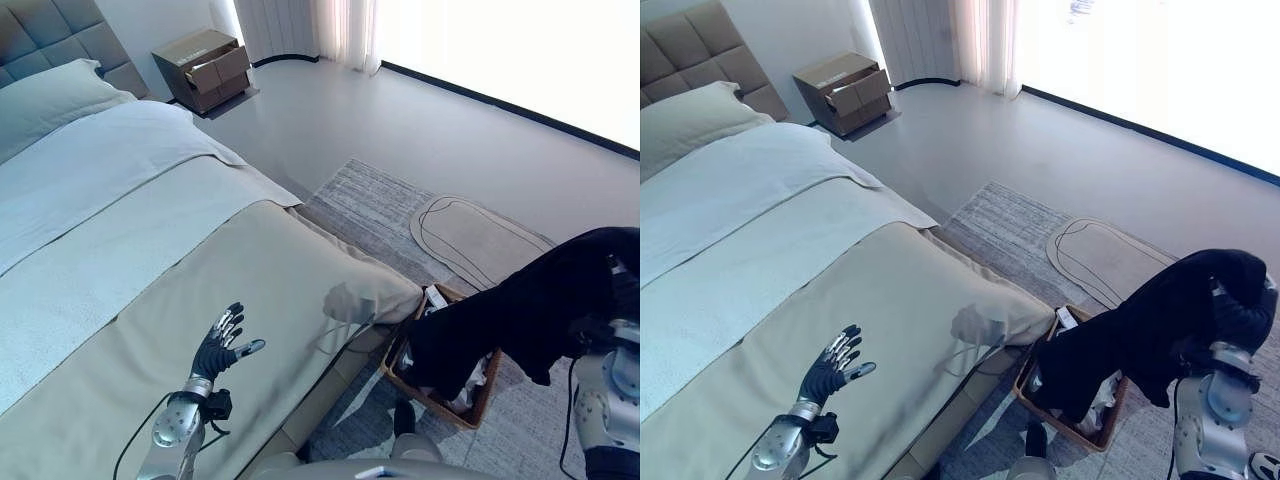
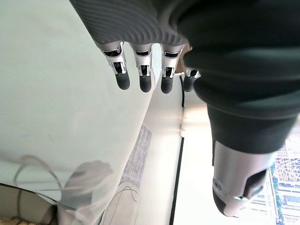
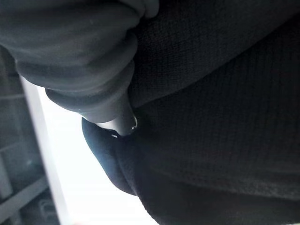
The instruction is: Pick up clothes into the bucket
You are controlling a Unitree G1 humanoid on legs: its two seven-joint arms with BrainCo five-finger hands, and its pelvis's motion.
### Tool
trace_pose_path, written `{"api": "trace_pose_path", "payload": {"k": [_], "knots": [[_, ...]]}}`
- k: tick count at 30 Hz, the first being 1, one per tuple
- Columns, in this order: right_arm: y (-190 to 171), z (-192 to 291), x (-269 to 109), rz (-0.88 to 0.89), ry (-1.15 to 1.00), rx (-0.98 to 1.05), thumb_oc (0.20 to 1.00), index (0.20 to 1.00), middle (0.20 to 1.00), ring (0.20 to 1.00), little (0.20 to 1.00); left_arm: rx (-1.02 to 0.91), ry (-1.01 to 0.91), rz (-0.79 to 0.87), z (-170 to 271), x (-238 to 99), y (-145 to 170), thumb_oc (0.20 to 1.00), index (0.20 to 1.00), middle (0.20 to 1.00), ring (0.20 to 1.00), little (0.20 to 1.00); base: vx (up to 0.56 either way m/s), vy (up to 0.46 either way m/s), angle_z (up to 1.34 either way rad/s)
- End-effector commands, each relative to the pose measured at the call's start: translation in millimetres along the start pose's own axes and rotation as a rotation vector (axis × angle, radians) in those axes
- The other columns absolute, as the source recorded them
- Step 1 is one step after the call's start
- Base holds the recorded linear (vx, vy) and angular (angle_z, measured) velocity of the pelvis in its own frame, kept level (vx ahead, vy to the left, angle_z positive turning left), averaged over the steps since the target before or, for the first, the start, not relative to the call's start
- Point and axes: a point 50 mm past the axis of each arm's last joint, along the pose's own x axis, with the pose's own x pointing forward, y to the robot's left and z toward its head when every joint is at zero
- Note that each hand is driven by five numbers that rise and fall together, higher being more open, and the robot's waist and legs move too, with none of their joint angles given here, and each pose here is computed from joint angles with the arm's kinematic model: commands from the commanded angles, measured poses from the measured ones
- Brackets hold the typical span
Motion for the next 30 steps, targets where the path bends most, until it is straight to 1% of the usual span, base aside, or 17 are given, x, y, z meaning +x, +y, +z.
{"api": "trace_pose_path", "payload": {"k": [1, 5, 8, 9, 11, 13, 17, 21, 24, 30], "knots": [[13.4, 51.1, 33.0, 0.035, -0.276, 0.052, 0.200, 0.200, 0.200, 0.200, 0.200, 0.026, -0.108, 0.016, 21.3, 0.9, 15.5, 1.000, 1.000, 1.000, 1.000, 1.000, 0.00, 0.077, -0.03], [23.2, 31.3, 32.9, 0.075, -0.178, 0.030, 0.200, 0.200, 0.200, 0.200, 0.200, 0.020, -0.142, 0.014, 28.8, -0.7, 16.6, 1.000, 1.000, 1.000, 1.000, 1.000, -0.04, 0.092, -0.21], [29.0, 8.2, 22.0, 0.084, -0.077, 0.022, 0.200, 0.200, 0.200, 0.200, 0.200, 0.047, -0.182, 0.018, 39.2, 2.9, 20.6, 1.000, 1.000, 1.000, 1.000, 1.000, -0.03, -0.026, -0.29], [31.2, -5.8, 16.9, 0.088, -0.015, -0.007, 0.200, 0.200, 0.200, 0.200, 0.200, 0.049, -0.216, 0.030, 46.9, 5.3, 23.6, 1.000, 1.000, 1.000, 1.000, 1.000, -0.04, -0.088, -0.17], [33.3, -10.7, 14.6, 0.094, 0.003, -0.024, 0.200, 0.200, 0.200, 0.200, 0.200, 0.049, -0.243, 0.044, 53.2, 6.8, 26.8, 1.000, 1.000, 1.000, 1.000, 1.000, -0.07, -0.124, -0.22], [37.4, -23.6, 8.3, 0.083, 0.059, -0.004, 0.200, 0.200, 0.200, 0.200, 0.200, 0.054, -0.278, 0.057, 60.4, 6.8, 28.6, 1.000, 1.000, 1.000, 1.000, 1.000, -0.08, -0.140, -0.02], [38.9, -50.7, -1.2, -0.001, 0.168, 0.012, 0.200, 0.200, 0.200, 0.200, 0.200, 0.023, -0.363, 0.100, 75.4, 9.8, 29.0, 1.000, 1.000, 1.000, 1.000, 1.000, -0.13, -0.119, 0.06], [42.1, -60.6, 5.0, -0.070, 0.202, 0.027, 0.200, 0.200, 0.200, 0.200, 0.200, -0.001, -0.444, 0.126, 90.8, 10.9, 29.7, 1.000, 1.000, 1.000, 1.000, 1.000, -0.14, -0.117, 0.22], [42.2, -67.1, 13.5, -0.139, 0.231, 0.040, 0.200, 0.200, 0.200, 0.200, 0.200, -0.019, -0.460, 0.121, 93.6, 10.8, 26.2, 1.000, 1.000, 1.000, 1.000, 1.000, -0.08, -0.064, 0.13], [44.4, -58.3, 47.7, -0.156, 0.205, -0.041, 0.200, 0.200, 0.200, 0.200, 0.200, -0.044, -0.487, 0.059, 101.3, 13.5, 11.9, 1.000, 1.000, 1.000, 1.000, 1.000, -0.08, -0.027, 0.06]]}}
